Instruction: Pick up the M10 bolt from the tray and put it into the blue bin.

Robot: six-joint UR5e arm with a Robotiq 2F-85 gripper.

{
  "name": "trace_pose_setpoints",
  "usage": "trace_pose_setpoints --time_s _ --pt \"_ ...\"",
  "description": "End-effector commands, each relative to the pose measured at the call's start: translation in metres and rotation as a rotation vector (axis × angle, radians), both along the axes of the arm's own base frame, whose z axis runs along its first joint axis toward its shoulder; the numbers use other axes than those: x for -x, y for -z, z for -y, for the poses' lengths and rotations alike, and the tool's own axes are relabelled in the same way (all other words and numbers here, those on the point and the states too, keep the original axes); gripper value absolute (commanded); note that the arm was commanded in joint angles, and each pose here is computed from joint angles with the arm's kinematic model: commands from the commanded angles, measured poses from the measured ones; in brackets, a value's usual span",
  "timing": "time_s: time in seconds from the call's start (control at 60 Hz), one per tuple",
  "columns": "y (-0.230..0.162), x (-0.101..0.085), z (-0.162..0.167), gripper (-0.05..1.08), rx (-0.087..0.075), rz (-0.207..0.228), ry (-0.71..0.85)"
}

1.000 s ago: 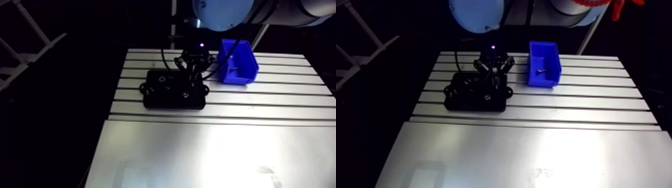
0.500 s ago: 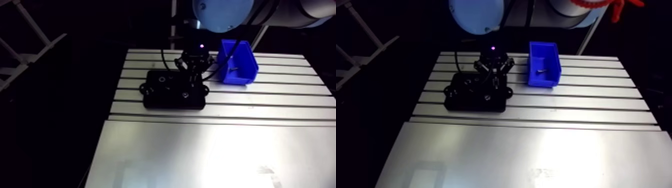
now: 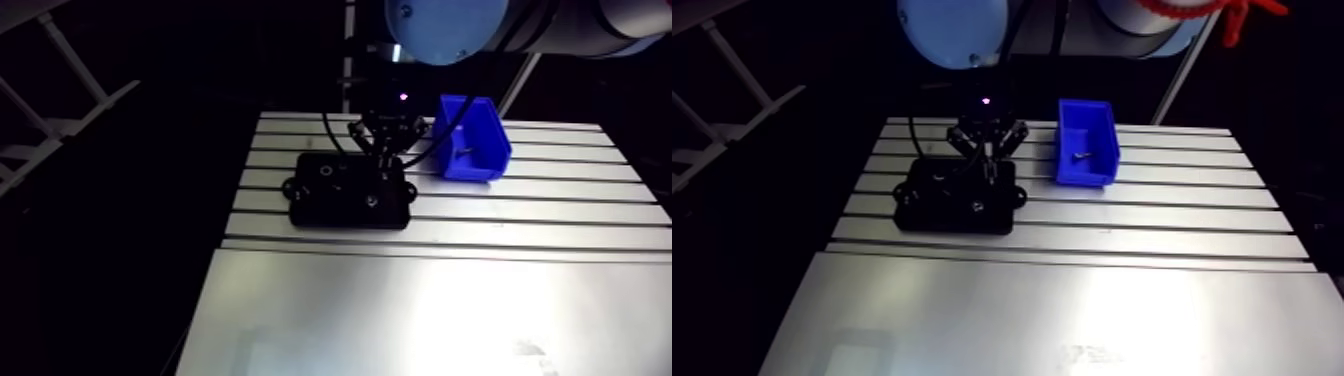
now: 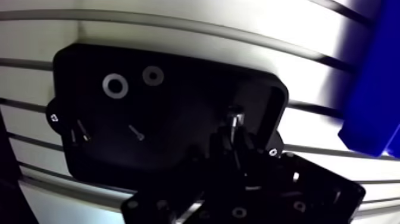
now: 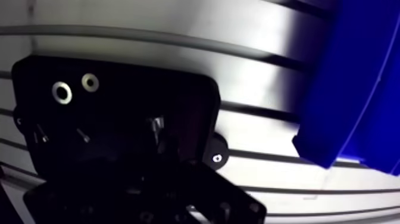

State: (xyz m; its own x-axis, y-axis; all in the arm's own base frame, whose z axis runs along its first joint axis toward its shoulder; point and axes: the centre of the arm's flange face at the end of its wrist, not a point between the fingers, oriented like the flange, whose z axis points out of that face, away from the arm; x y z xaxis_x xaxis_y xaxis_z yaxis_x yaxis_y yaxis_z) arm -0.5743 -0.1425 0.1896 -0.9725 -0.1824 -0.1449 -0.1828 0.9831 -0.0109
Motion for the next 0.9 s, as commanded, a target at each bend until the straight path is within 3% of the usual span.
trace_pose_setpoints --time_s 0.017,0.2,0.45,0.65,0.783,0.9 --pt "-0.025 -0.011 0.002 1.02 0.001 0.006 -0.009" --pt "-0.048 -0.026 0.004 1.05 0.005 0.010 -0.050" --pt "-0.099 -0.046 0.009 1.06 0.039 -0.020 -0.314" --pt "-0.132 -0.054 0.001 1.06 0.078 -0.034 -0.645" --pt "-0.155 -0.053 -0.019 1.06 0.090 -0.050 -0.847" --pt "-0.176 -0.040 -0.047 1.06 0.099 -0.065 -1.036"
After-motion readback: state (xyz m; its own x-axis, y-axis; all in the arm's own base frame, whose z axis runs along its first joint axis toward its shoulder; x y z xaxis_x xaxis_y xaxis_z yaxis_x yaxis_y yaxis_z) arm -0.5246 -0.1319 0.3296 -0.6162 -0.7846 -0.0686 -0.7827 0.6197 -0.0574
